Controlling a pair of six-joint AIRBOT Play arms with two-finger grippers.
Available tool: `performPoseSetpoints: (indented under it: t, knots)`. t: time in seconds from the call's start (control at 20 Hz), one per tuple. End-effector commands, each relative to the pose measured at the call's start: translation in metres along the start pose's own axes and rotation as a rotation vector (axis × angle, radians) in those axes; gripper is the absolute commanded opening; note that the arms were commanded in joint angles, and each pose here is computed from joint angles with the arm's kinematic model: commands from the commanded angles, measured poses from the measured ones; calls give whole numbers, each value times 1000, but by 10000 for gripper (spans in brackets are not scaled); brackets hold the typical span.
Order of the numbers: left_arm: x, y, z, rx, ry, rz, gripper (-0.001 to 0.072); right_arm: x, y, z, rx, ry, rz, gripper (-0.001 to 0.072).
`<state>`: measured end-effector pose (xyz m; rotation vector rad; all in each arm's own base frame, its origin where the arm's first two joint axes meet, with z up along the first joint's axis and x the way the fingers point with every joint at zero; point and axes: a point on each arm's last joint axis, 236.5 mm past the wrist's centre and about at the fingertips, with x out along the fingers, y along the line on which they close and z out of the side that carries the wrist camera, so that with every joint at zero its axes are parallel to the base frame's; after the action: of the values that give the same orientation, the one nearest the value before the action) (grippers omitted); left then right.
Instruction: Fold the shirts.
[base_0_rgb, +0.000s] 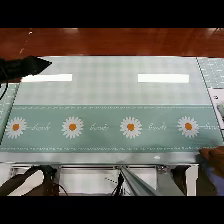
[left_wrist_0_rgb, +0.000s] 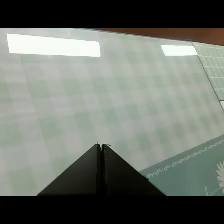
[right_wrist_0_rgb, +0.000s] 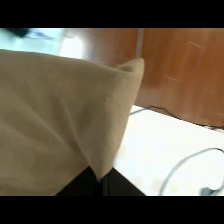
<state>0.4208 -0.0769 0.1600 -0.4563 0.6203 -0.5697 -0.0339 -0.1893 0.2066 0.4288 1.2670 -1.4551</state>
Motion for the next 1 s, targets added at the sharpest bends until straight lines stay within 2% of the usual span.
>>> performPoseSetpoints:
  t: [0.0, 0.15, 0.2, 0.25, 0.3, 0.6, 0.65, 0.7, 0.85, 0.9, 0.95]
  knots:
    - [-3, 5, 17, 32, -53, 34, 21, -3, -25, -4, 22, -2, -98, 143]
    - [-7, -2, 31, 62, -77, 32, 22, -5, -34, -6, 36, -4, -130, 161]
    - [-9, -4, 35, 71, -85, 32, 21, -5, -35, -6, 38, -4, -135, 205]
    - [-10, -6, 38, 79, -92, 31, 21, -5, -35, -6, 43, -4, -137, 326]
    - [-11, -8, 41, 84, -97, 31, 22, -5, -35, -5, 49, -8, -137, 408]
    - [-13, -11, 45, 94, -103, 28, 22, -5, -22, 23, 45, -118, -79, 405]
    - [-13, -11, 45, 95, -102, 27, 24, -5, 1, 39, 36, -178, 15, 400]
    - [-14, -12, 45, 96, -101, 26, 66, -11, 34, 56, 9, -245, 153, 396]
    - [-9, -23, 35, 103, -62, -12, 410, -71, 166, 86, -97, -388, 745, 397]
    - [-3, -36, 25, 114, -27, -48, 446, -105, 208, 82, -135, -371, 978, 397]
    - [3, -48, 14, 138, 17, -74, 446, -132, 237, 74, -176, -336, 1152, 398]
